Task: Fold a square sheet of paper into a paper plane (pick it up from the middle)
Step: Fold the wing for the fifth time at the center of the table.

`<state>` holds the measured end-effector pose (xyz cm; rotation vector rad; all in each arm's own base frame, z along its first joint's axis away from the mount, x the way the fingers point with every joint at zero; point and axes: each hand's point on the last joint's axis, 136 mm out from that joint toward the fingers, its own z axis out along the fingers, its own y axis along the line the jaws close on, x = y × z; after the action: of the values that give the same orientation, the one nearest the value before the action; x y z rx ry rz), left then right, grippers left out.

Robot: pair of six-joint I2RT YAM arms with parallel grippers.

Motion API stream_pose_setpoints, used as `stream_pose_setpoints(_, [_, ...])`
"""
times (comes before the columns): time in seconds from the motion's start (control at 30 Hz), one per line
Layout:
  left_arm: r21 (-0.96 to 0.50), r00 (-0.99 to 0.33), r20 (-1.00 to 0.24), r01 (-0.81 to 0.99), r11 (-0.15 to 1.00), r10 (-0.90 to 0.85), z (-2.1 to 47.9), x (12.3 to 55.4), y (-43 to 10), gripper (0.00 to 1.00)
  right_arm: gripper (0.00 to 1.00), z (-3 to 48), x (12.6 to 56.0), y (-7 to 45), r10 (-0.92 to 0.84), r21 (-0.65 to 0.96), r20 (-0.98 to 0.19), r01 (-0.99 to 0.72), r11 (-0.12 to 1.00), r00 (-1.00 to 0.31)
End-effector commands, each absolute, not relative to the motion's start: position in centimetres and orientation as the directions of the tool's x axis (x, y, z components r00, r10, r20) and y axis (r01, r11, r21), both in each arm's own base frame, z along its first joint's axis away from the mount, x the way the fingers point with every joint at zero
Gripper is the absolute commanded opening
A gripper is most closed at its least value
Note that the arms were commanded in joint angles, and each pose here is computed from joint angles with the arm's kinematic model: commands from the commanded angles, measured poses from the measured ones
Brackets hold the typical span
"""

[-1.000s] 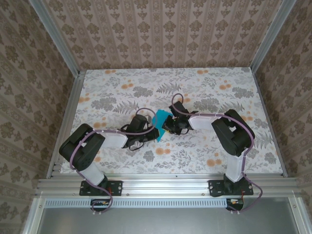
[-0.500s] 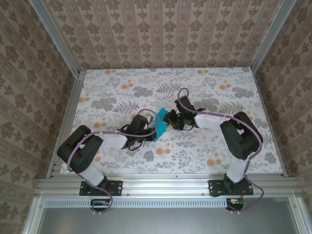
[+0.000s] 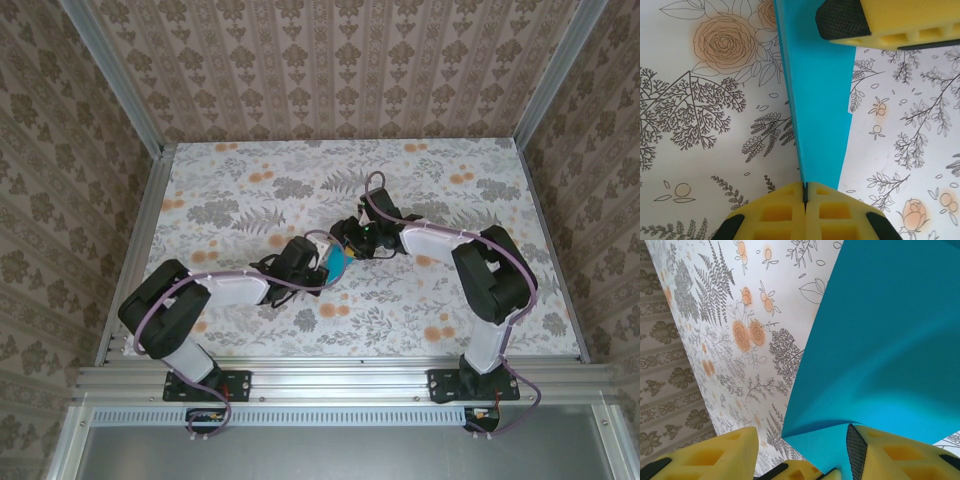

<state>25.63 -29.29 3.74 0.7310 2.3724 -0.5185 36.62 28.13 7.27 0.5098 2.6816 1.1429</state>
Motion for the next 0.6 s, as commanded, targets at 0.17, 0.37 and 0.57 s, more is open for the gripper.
stream_pose_setpoints(0.17, [-0.036, -0.611, -0.614, 0.654, 0.756, 0.500, 2.7, 25.7, -29.1, 0.02, 0.53, 5.5, 36.0, 28.0, 0.324, 0.659, 0.036, 0.266, 0.704, -0.945])
stream_pose_setpoints(0.37, [0.008, -0.580, -0.615, 0.674, 0.739, 0.535, 2.6, 25.5, -29.4, 0.02, 0.45, 4.3, 36.0, 27.7, 0.329, 0.611, 0.070, 0.302, 0.732, -0.942])
stream_pose_setpoints(0.57, [0.054, -0.541, -0.617, 0.695, 0.717, 0.571, 2.6, 25.2, -29.8, 0.01, 0.49, 4.5, 36.3, 28.2, 0.333, 0.623, 0.091, 0.315, 0.716, -0.938])
